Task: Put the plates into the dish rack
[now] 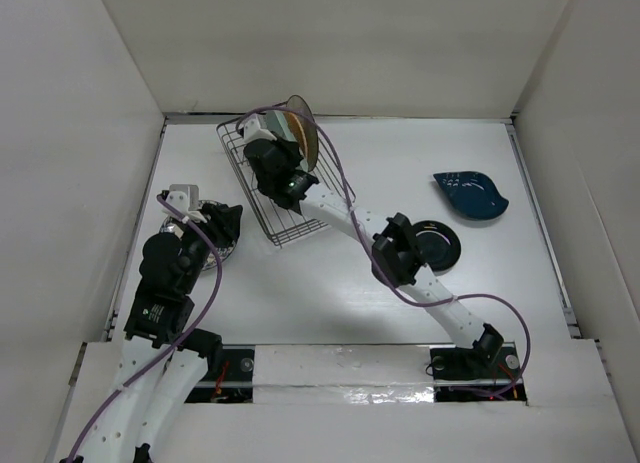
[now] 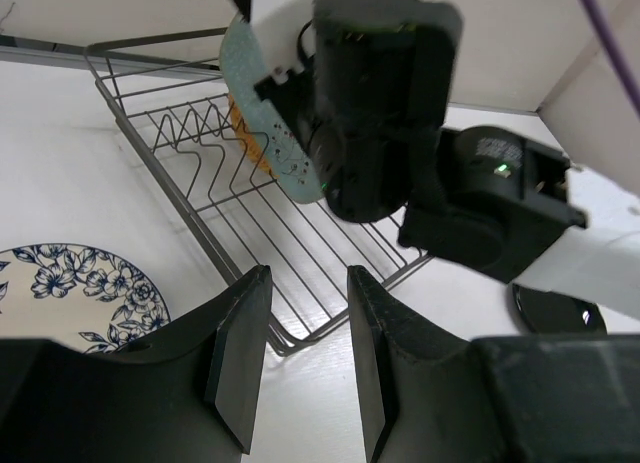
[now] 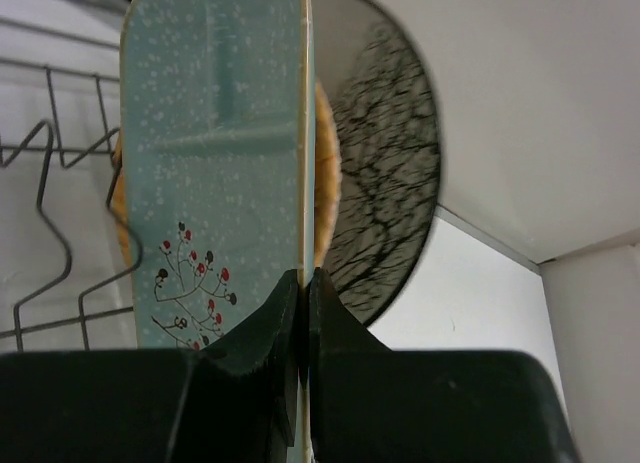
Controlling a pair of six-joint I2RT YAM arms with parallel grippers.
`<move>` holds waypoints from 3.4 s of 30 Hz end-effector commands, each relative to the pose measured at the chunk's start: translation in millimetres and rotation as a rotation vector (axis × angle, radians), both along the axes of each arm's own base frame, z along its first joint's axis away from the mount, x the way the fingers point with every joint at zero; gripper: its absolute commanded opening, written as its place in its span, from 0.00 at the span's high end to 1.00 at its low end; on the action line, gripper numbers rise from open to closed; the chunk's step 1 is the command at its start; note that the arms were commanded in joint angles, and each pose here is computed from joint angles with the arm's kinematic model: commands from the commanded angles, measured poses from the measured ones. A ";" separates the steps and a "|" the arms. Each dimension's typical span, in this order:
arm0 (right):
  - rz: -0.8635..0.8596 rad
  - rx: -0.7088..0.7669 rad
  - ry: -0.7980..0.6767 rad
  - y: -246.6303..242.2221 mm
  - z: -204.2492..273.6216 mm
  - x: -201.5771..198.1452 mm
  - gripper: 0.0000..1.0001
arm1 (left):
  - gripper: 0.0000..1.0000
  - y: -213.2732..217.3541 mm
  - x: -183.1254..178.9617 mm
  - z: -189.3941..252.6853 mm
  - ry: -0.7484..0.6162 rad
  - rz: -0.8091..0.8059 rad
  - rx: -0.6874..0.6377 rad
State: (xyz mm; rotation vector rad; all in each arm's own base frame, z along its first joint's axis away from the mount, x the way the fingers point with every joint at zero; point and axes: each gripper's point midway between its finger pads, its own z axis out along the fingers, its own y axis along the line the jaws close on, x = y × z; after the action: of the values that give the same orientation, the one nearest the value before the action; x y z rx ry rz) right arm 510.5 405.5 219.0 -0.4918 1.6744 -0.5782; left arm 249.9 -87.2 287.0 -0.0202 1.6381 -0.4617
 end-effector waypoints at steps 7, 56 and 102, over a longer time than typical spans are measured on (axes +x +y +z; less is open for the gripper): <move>-0.048 0.045 -0.097 3.9 27.0 -4.0 1.00 | 0.66 -3.2 4.8 6.2 -0.019 -0.007 -0.012; 0.077 0.710 0.256 -19.6 -89.4 -30.0 0.40 | 0.63 -6.9 58.3 -108.2 0.366 0.199 -0.224; 0.023 0.457 0.045 -45.9 20.2 -20.5 1.00 | 0.44 -12.7 18.5 26.2 0.063 0.017 -0.124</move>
State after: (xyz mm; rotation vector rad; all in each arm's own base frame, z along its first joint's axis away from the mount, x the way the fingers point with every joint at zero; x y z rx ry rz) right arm 479.5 345.9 187.3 -0.3143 1.8809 -0.2182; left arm 274.6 -109.2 314.8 -0.1927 1.6364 -0.6459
